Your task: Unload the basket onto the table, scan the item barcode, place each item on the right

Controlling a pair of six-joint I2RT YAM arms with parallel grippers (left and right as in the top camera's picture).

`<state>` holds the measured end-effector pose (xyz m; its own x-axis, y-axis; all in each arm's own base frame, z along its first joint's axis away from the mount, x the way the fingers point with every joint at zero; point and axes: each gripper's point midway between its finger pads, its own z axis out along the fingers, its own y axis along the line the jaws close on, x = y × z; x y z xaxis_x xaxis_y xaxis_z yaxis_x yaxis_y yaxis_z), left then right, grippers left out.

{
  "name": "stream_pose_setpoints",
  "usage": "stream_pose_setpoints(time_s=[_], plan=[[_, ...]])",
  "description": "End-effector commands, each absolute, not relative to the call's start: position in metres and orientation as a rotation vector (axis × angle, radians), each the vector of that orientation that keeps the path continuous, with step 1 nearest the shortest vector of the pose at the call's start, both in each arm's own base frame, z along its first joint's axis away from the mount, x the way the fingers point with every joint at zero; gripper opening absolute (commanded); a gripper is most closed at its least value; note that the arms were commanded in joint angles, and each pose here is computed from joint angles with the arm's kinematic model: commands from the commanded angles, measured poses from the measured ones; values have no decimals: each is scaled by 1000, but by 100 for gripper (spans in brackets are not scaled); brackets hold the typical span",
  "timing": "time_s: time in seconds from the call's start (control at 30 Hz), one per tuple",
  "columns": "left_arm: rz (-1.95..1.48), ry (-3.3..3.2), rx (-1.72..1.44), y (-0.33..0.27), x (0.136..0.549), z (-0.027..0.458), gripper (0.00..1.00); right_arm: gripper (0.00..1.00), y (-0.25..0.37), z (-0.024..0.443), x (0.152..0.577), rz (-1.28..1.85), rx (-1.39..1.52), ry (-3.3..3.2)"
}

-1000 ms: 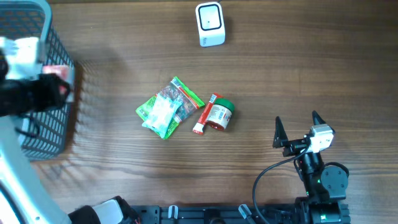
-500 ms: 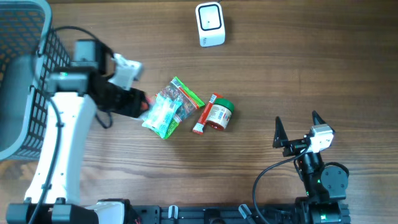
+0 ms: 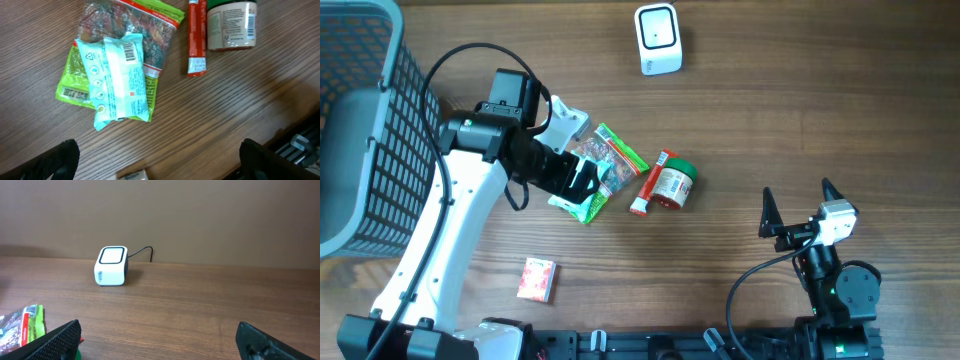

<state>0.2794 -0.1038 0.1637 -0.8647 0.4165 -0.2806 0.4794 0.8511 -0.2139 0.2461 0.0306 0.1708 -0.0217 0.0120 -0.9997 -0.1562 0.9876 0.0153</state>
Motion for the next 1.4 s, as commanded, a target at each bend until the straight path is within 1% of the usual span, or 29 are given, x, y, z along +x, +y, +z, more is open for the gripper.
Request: stream_pose_setpoints(time_s=[0.0,1.1,1.17,1.23,1.27,1.37], plan=[[-382,2794,694,-103,282,166,100,100,30,171,246,128,-116,1586],[-381,2793,694,-102,282,166,100,100,30,171,246,128,-116,1586],[-376,2728,699,-106,296,170,100,100,30,171,246,128,-116,1586],[-489,2685,682,-120,299,176,100,100,30,171,246,128,-116,1586],[-569,2686,664,-128,295,179,100,100,30,171,246,128,-116,1586],[-670,2690,651,-137,288,182,100,100,30,171,246,129,-116,1586]])
